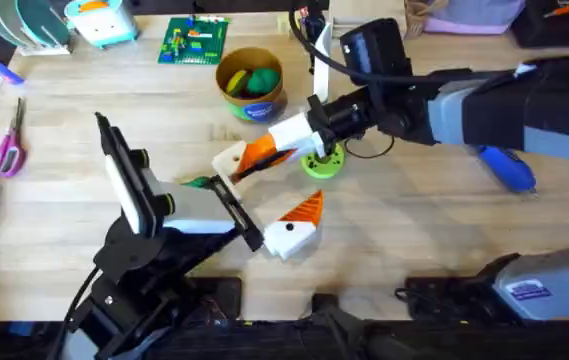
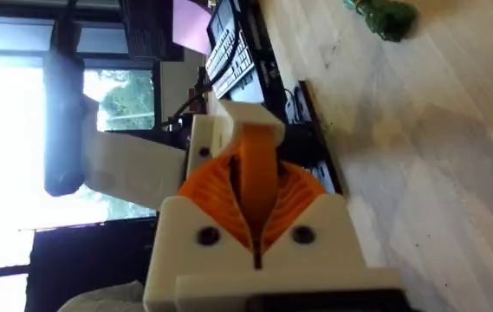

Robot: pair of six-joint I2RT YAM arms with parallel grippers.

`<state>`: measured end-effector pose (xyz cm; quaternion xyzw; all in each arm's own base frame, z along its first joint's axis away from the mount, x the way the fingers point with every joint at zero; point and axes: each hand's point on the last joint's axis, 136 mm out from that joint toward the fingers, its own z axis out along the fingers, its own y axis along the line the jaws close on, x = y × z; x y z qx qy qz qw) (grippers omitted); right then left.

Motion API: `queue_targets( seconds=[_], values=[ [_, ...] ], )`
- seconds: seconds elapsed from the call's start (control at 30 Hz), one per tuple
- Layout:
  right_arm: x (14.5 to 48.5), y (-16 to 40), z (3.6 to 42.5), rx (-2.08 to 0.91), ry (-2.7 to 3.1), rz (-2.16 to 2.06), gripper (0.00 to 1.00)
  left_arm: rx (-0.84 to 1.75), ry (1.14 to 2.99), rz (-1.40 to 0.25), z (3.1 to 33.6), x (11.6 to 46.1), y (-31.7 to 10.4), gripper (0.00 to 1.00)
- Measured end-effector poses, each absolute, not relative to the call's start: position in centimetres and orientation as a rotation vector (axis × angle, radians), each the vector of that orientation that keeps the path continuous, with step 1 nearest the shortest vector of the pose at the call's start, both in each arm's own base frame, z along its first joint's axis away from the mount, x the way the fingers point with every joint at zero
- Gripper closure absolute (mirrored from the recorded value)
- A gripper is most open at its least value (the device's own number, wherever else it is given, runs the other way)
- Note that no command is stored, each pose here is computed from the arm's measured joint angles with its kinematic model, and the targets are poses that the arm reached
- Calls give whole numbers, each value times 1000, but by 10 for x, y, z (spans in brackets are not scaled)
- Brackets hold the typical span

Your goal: Pick up the gripper from the table and insert it into the empty holder that is missing its gripper. Then pick up a screw, insert it into the mounting hole, and use the screwdriver to tighten it. Finally, clean up the table by picking up the vegetable and placing it into the bucket.

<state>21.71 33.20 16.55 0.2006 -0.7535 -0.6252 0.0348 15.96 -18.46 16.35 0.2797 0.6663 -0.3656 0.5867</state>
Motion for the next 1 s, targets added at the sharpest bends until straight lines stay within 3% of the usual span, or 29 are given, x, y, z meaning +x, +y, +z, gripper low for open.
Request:
queue_targets(
  seconds=[1.0],
  values=[
    [224,336,173,706,-2332,-1993,994,647,1535,-813,166,164,-182,9]
  ],
)
